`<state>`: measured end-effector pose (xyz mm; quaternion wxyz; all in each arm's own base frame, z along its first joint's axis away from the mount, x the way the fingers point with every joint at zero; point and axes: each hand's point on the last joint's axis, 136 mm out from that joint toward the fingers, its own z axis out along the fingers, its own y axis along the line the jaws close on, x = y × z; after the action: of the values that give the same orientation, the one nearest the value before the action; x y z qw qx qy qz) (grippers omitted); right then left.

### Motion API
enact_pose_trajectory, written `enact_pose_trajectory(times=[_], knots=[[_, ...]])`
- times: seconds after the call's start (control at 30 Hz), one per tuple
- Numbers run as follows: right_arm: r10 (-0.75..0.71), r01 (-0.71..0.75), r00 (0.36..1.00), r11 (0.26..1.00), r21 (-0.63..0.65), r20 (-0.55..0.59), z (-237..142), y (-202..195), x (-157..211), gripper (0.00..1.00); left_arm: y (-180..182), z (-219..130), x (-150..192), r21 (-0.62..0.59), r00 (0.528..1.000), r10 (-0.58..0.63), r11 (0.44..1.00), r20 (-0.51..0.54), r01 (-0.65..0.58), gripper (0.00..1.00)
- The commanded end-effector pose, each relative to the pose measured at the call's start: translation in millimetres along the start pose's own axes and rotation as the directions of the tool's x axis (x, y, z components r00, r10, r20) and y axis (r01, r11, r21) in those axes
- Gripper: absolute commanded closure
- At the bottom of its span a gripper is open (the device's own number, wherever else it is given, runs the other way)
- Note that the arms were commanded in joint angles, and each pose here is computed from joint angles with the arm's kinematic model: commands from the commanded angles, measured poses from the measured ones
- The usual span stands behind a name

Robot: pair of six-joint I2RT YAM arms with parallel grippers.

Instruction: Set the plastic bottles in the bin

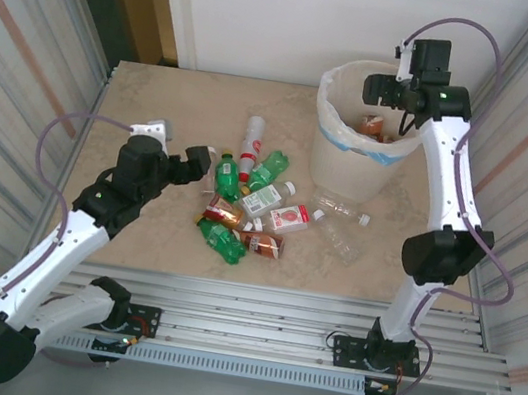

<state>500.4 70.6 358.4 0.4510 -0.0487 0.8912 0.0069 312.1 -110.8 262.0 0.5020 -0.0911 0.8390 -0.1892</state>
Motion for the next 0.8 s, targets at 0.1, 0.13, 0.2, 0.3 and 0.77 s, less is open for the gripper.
enact_pose_trajectory(times=[0.1, 0.13, 0.2, 0.3, 0.77], knots=[[0.015, -0.016, 0.998, 1.000, 0.017, 0.065, -61.7, 7.4, -7.2, 0.06, 5.8, -1.1, -1.9, -0.009, 1.000, -0.018, 1.000, 0.019, 0.018, 0.01], [0.012, -0.013, 0.998, 1.000, 0.016, 0.070, -67.0, 10.6, -5.2, 0.06, 6.3, -1.0, -1.3, -0.009, 1.000, -0.020, 1.000, 0.018, 0.020, 0.01], [0.000, -0.001, 0.997, 1.000, 0.010, 0.081, -80.1, 20.9, 1.8, 0.05, 7.9, -0.5, 0.5, -0.011, 1.000, -0.023, 1.000, 0.011, 0.023, 0.01], [-0.036, 0.037, 0.995, 0.999, -0.009, 0.098, -99.7, 44.3, 17.6, 0.03, 12.2, 0.0, 4.8, -0.024, 0.999, -0.031, 0.999, -0.006, 0.031, 0.01], [-0.230, 0.202, 0.971, 0.932, -0.300, -0.063, -128.3, 209.4, 153.0, 0.01, 66.9, 13.2, 45.8, -0.156, 0.963, -0.263, 0.955, -0.064, 0.250, 0.01]])
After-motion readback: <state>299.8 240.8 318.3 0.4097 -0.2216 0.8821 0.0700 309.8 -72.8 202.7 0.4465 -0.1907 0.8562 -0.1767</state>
